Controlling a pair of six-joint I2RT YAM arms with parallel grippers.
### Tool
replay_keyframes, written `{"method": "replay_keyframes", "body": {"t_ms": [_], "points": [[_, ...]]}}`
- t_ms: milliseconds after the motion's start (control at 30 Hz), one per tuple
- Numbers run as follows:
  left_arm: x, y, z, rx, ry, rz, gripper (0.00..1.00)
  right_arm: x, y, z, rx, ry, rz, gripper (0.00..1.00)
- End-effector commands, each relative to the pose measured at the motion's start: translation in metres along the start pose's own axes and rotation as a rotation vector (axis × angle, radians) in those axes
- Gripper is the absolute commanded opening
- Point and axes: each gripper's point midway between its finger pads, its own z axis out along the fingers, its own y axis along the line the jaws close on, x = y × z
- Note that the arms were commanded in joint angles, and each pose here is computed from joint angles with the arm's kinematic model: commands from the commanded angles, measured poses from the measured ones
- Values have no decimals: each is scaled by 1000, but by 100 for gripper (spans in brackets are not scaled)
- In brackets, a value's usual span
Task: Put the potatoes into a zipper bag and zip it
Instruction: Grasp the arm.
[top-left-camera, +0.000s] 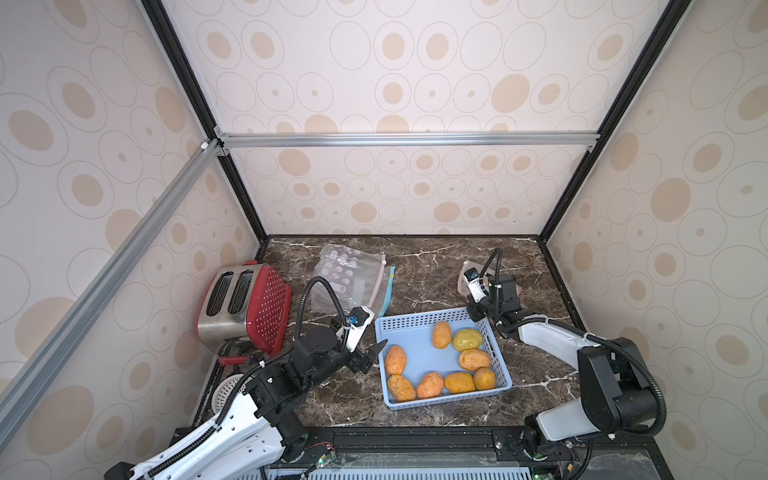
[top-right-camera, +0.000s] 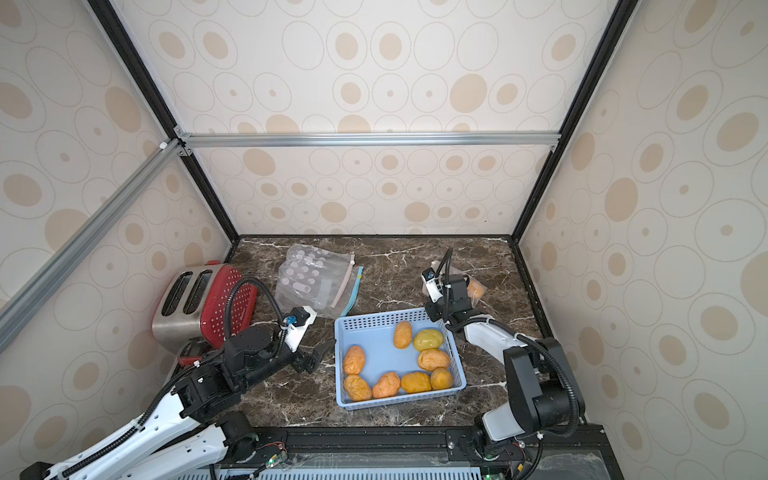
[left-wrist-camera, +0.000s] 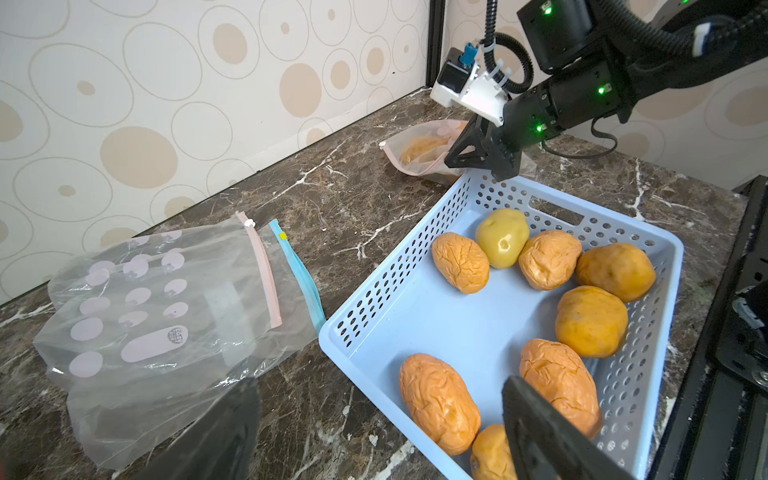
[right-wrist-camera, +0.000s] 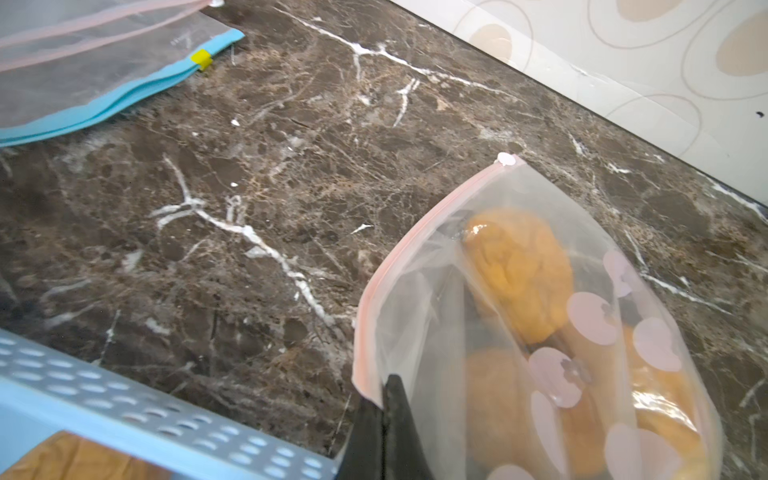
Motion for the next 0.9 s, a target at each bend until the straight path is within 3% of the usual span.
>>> {"method": "replay_keyframes", "body": {"t_ms": [0, 267, 367, 433, 500, 700, 867], "points": [[-3, 3, -1, -10, -14, -14, 90, 4, -23, 0, 75, 23, 67, 0], [0, 9, 0, -52, -5, -12, 90, 9, -47, -15, 157, 26, 141, 1], [7, 36, 2, -210, 42, -12, 91, -3, -50, -27, 159, -3, 179, 37], [9, 48, 3, -282, 82, 0, 91, -16, -44, -38, 116, -40, 187, 52], [6, 58, 5, -334, 114, -6, 93, -30, -37, -52, 69, -93, 201, 62], [-2, 93, 30, -392, 203, -80, 93, -64, -13, -99, -78, -244, 262, 68], [-14, 124, 74, -364, 250, -214, 93, -64, 8, -120, -182, -311, 350, 68]]}}
